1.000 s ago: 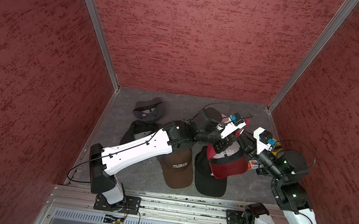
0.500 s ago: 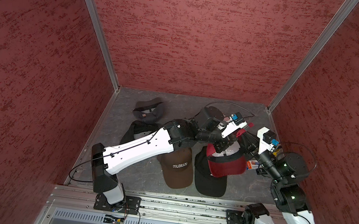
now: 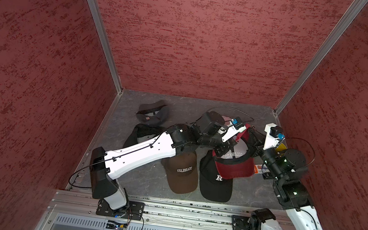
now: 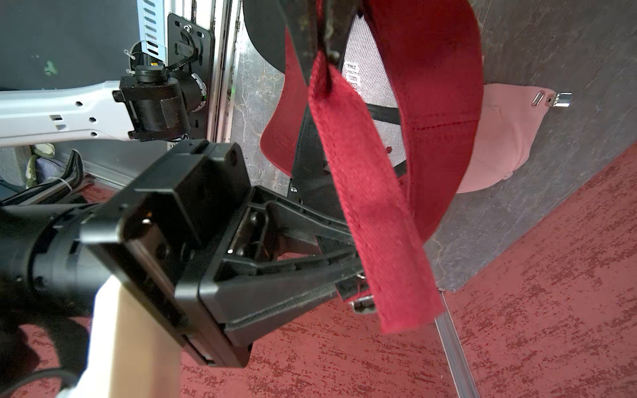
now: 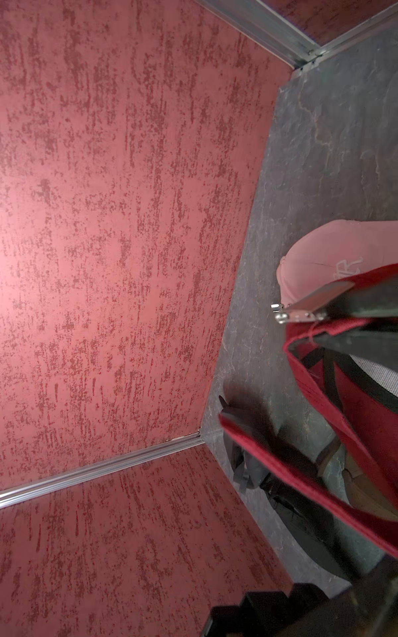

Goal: Open the adjustable buckle of the baseball cap
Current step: Pull the adjustable strap on the baseball cap.

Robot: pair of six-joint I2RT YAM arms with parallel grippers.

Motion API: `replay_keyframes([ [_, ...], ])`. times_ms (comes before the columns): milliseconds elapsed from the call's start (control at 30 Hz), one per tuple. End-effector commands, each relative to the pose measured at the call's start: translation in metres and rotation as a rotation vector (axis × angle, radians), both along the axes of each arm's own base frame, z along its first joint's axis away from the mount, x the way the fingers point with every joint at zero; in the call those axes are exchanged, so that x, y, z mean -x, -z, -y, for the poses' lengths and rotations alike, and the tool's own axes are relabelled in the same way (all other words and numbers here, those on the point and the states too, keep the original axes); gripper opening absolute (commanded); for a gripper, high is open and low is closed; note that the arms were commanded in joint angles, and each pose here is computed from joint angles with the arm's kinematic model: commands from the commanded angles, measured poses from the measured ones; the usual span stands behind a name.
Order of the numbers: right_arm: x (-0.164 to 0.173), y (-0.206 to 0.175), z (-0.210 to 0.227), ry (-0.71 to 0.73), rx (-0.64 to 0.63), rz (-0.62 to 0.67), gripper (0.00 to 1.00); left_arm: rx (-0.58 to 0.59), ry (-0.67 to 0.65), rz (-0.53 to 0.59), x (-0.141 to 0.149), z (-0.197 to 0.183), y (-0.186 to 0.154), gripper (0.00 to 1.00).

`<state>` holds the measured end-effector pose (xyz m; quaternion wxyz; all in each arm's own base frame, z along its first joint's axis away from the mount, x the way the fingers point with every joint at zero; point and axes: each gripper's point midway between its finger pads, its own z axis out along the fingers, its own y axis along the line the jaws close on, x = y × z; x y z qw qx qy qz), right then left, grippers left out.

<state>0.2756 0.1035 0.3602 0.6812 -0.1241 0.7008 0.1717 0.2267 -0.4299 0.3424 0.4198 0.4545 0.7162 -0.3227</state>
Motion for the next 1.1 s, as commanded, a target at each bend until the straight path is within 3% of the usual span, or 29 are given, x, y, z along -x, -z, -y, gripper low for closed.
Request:
replay_keyframes([
  [0, 0.003, -0.034, 0.006, 0.028, -0.085, 0.067, 0.00, 0.070, -0.034, 0.026, -0.006, -0.010, -0.021, 0.00],
  [33, 0.003, -0.036, 0.006, 0.024, -0.100, 0.068, 0.00, 0.081, -0.047, 0.025, -0.009, -0.012, -0.022, 0.01],
  [167, -0.002, -0.040, 0.008, 0.043, -0.143, 0.054, 0.00, 0.123, -0.120, 0.055, -0.028, -0.014, -0.033, 0.40],
  [267, -0.008, -0.045, 0.013, 0.079, -0.184, 0.036, 0.00, 0.161, -0.189, 0.087, -0.042, -0.015, -0.043, 0.53],
  [433, -0.012, -0.062, 0.026, 0.153, -0.289, 0.022, 0.00, 0.232, -0.295, 0.175, -0.048, -0.022, -0.062, 0.59],
  [633, -0.018, -0.075, 0.038, 0.220, -0.381, 0.014, 0.00, 0.248, -0.275, 0.352, -0.012, 0.000, -0.070, 0.65],
  [900, -0.026, -0.090, 0.042, 0.247, -0.469, 0.009, 0.00, 0.263, -0.183, 0.333, 0.018, 0.046, -0.030, 0.70],
  [1067, -0.026, -0.097, 0.043, 0.246, -0.500, 0.006, 0.00, 0.305, -0.180, 0.294, 0.021, 0.065, -0.016, 0.73],
])
